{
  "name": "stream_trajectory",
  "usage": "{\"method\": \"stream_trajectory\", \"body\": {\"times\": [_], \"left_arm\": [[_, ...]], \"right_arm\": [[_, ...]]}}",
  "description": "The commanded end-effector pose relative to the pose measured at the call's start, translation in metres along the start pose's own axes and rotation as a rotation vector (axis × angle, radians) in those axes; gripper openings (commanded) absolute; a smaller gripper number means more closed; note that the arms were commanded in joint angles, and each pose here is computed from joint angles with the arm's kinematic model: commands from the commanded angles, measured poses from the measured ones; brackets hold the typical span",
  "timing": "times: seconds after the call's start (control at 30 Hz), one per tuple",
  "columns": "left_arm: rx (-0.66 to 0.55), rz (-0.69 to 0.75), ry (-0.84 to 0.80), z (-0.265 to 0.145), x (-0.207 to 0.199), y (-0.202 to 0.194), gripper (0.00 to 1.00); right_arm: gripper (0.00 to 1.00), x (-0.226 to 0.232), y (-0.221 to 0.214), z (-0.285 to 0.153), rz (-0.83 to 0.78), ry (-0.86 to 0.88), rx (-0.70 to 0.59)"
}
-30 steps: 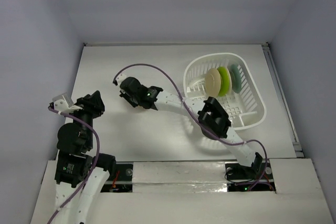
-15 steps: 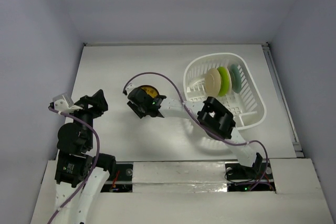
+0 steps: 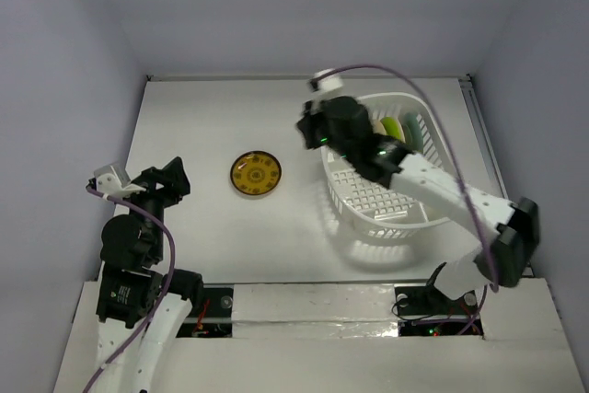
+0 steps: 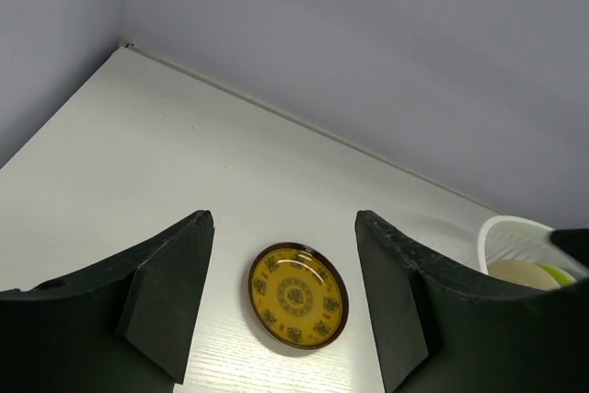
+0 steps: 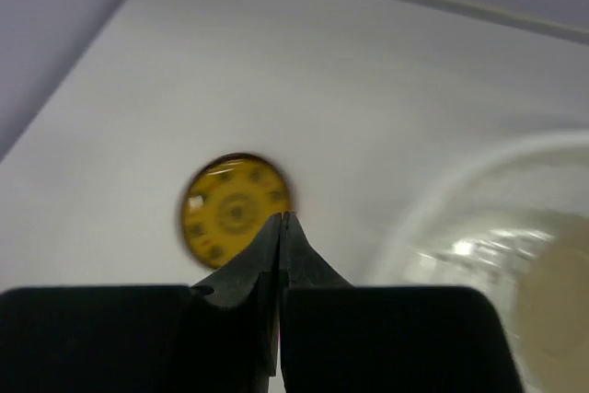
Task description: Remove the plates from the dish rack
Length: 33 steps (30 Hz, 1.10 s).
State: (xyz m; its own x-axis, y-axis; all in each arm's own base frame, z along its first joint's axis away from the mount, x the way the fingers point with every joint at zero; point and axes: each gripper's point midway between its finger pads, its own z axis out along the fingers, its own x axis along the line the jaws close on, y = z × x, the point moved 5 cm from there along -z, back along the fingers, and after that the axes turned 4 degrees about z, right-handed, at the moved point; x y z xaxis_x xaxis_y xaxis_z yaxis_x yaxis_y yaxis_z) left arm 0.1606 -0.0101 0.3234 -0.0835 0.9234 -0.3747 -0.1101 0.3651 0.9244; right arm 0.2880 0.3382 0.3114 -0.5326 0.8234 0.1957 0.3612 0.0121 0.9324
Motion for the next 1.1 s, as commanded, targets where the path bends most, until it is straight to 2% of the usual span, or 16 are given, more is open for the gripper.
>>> {"method": "stream_trajectory", "body": {"times": [0.0, 0.1, 0.13, 0.23, 0.27, 0.3, 0.37, 0.47, 0.6, 0.87, 0.93, 1.0, 1.07], "left_arm": [[0.002, -0.002, -0.034, 0.005, -0.006, -0.001, 0.6], [0.009, 0.006, -0.044, 0.006, -0.008, -0.002, 0.5], [0.008, 0.007, -0.046, 0.006, -0.008, -0.002, 0.4], [0.015, 0.008, -0.052, 0.008, -0.009, -0.004, 0.23], [0.016, 0.012, -0.051, 0.008, -0.009, -0.005, 0.21], [0.02, 0.013, -0.053, 0.008, -0.009, -0.005, 0.2], [0.025, 0.014, -0.055, 0.009, -0.009, -0.006, 0.19], [0.034, 0.016, -0.063, 0.01, -0.011, -0.008, 0.21], [0.035, 0.019, -0.066, 0.01, -0.011, -0.008, 0.26], [0.036, 0.022, -0.07, 0.01, -0.011, -0.008, 0.28], [0.034, 0.02, -0.071, 0.01, -0.012, -0.008, 0.29], [0.034, 0.02, -0.071, 0.01, -0.012, -0.008, 0.29], [0.035, 0.02, -0.07, 0.01, -0.011, -0.008, 0.3]], "right_arm": [[0.0, -0.108, -0.001, -0.023, 0.188, -0.223, -0.052], [0.0, -0.166, -0.011, -0.054, 0.256, -0.308, -0.066], [0.0, -0.175, -0.015, -0.06, 0.266, -0.305, -0.061], [0.17, -0.205, -0.024, -0.076, 0.301, -0.343, -0.051], [0.24, -0.21, -0.026, -0.078, 0.308, -0.36, -0.044], [0.36, -0.222, -0.031, -0.08, 0.323, -0.395, -0.036], [0.49, -0.23, -0.034, -0.08, 0.354, -0.394, -0.025], [0.54, -0.236, -0.038, -0.074, 0.381, -0.354, -0.016], [0.53, -0.245, -0.049, -0.059, 0.39, -0.365, 0.028], [0.48, -0.251, -0.068, -0.04, 0.408, -0.328, 0.086], [0.44, -0.253, -0.073, -0.036, 0.419, -0.316, 0.099], [0.32, -0.253, -0.075, -0.034, 0.425, -0.305, 0.104], [0.27, -0.253, -0.073, -0.034, 0.425, -0.303, 0.092]]}}
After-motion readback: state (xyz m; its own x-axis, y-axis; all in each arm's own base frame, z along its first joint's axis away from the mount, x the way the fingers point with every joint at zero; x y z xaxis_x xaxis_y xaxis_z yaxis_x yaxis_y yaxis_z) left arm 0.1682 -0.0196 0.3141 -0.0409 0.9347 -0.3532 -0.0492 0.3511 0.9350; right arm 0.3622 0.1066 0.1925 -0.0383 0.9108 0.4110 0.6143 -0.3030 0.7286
